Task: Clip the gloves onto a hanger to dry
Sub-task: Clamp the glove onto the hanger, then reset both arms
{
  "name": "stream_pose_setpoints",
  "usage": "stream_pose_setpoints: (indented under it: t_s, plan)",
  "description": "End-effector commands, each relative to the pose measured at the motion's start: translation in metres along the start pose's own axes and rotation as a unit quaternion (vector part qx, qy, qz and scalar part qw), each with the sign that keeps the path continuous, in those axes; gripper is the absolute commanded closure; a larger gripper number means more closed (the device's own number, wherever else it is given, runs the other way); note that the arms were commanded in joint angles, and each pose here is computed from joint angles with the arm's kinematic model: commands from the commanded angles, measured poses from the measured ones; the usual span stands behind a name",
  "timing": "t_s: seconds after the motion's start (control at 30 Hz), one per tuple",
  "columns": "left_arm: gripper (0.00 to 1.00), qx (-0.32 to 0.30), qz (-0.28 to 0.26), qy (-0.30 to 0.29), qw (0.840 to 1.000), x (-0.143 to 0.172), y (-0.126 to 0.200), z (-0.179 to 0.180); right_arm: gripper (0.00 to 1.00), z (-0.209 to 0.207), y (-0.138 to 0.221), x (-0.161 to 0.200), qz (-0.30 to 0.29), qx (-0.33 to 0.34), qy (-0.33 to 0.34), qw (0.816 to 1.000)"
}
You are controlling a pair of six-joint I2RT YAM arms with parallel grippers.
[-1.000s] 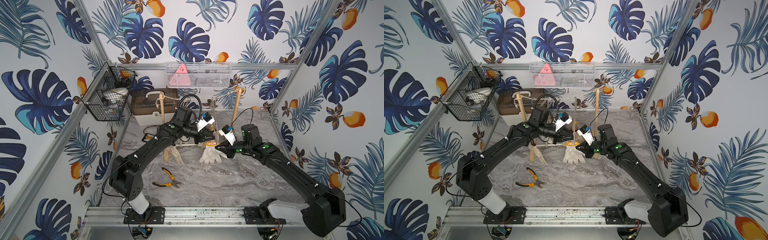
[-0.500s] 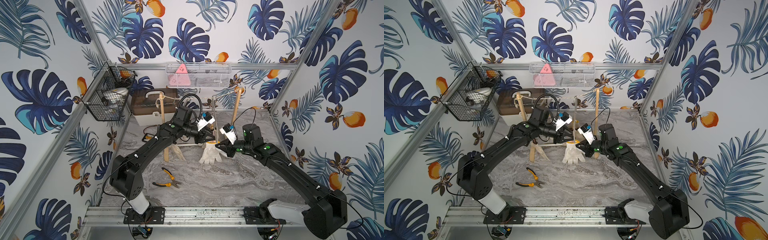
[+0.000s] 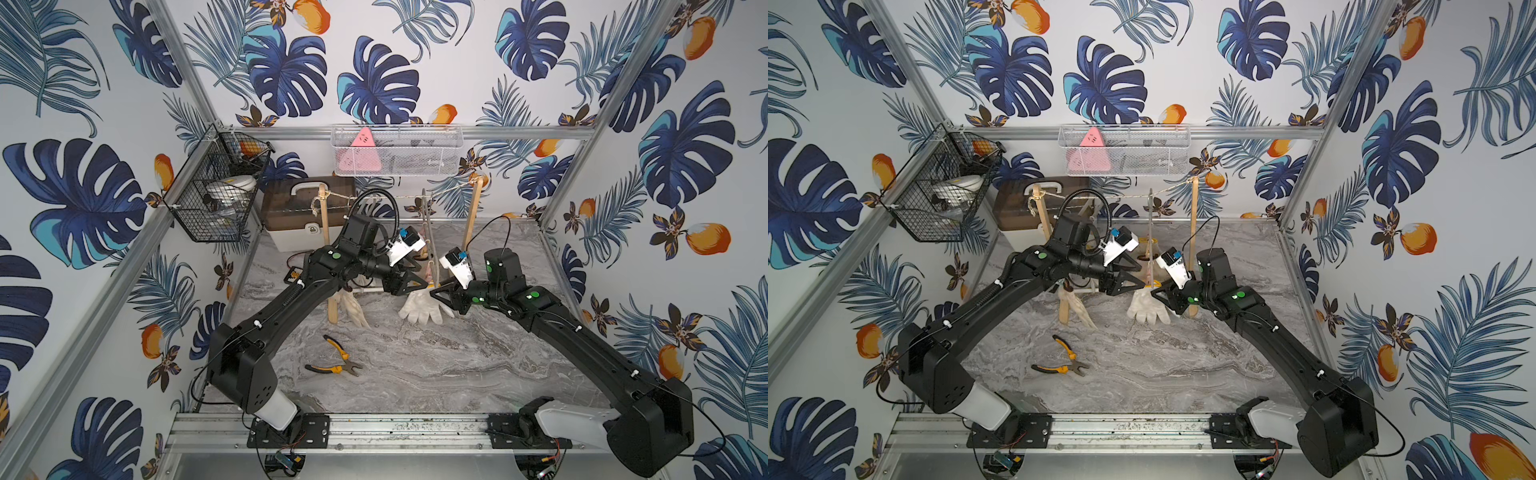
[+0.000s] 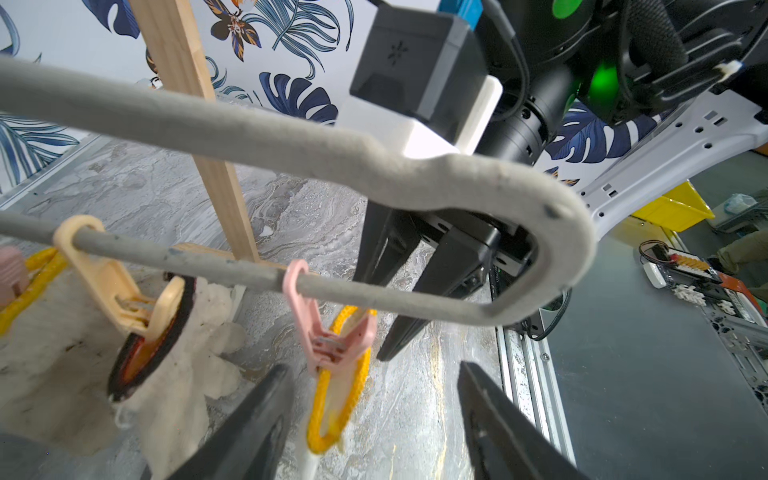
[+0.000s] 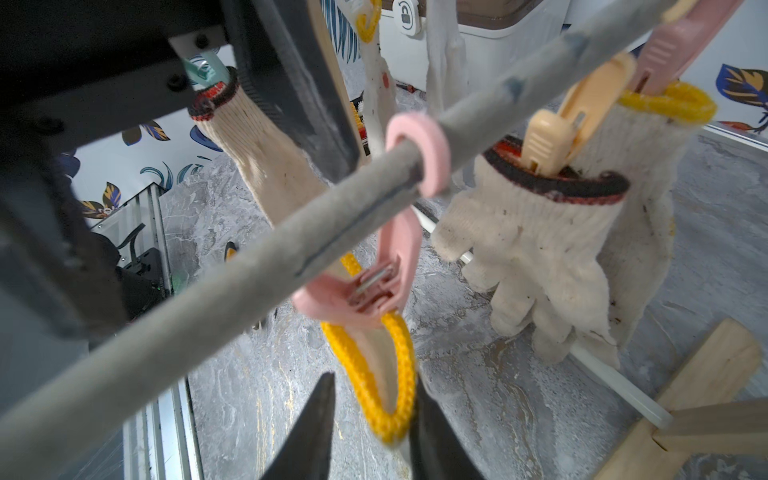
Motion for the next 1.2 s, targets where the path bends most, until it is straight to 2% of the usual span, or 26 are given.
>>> stream_pose_setpoints:
  t_s: [0.0, 0.17, 0.23, 0.33, 0.4, 0.6, 0.67, 0.77, 0.83, 0.93, 1.03, 1.17]
  plan:
    - [0.29, -0.014, 0.003, 0.004, 1.0, 0.002, 0.01, -0.007, 0.56, -0.007, 0.0, 0.006, 0.01, 0.023, 0.003, 1.0]
    - [0.27, -0.05, 0.004, 0.009, 0.999, -0.004, 0.032, -0.017, 0.45, -0.01, 0.009, 0.007, 0.012, 0.044, -0.01, 0.999]
    - [0.27, -0.072, 0.008, 0.013, 0.997, -0.006, 0.043, -0.021, 0.4, -0.015, 0.017, 0.006, 0.01, 0.064, -0.022, 0.998]
    - [0.25, -0.123, 0.013, 0.022, 0.992, -0.01, 0.066, -0.027, 0.25, -0.026, 0.037, 0.005, 0.007, 0.114, -0.053, 0.992]
    - [0.24, -0.158, 0.018, 0.025, 0.987, -0.013, 0.085, -0.031, 0.21, -0.032, 0.052, 0.006, 0.002, 0.143, -0.078, 0.987]
    - [0.22, -0.295, -0.007, 0.055, 0.954, -0.022, 0.148, -0.025, 0.14, -0.061, 0.097, 0.01, -0.023, 0.245, -0.172, 0.954]
    - [0.22, -0.364, -0.019, 0.076, 0.928, -0.022, 0.173, -0.016, 0.13, -0.071, 0.107, 0.01, -0.021, 0.282, -0.192, 0.94]
    - [0.23, -0.466, -0.031, 0.107, 0.878, -0.015, 0.212, -0.005, 0.12, -0.085, 0.117, 0.004, -0.017, 0.323, -0.206, 0.923]
    - [0.24, -0.519, -0.055, 0.119, 0.845, -0.013, 0.236, -0.003, 0.12, -0.091, 0.122, -0.003, -0.017, 0.34, -0.209, 0.917]
    - [0.25, -0.574, -0.085, 0.122, 0.805, -0.015, 0.266, -0.002, 0.12, -0.101, 0.127, -0.005, -0.012, 0.368, -0.21, 0.906]
    - [0.25, -0.613, -0.083, 0.133, 0.774, -0.014, 0.281, 0.012, 0.11, -0.109, 0.129, -0.006, -0.011, 0.387, -0.215, 0.896]
    - [0.24, -0.646, -0.095, 0.173, 0.738, -0.002, 0.305, 0.042, 0.06, -0.125, 0.139, -0.004, -0.012, 0.432, -0.228, 0.872]
Point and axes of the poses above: each gripper's point midway between its finger pads, its own y axis back along the fingers, its own z axis along the line the jaws close on, x = y × z, the point moved 1 cm from there along y, back along the fingers, and after that the axes turned 1 degree about -y, right-handed, at the moved point
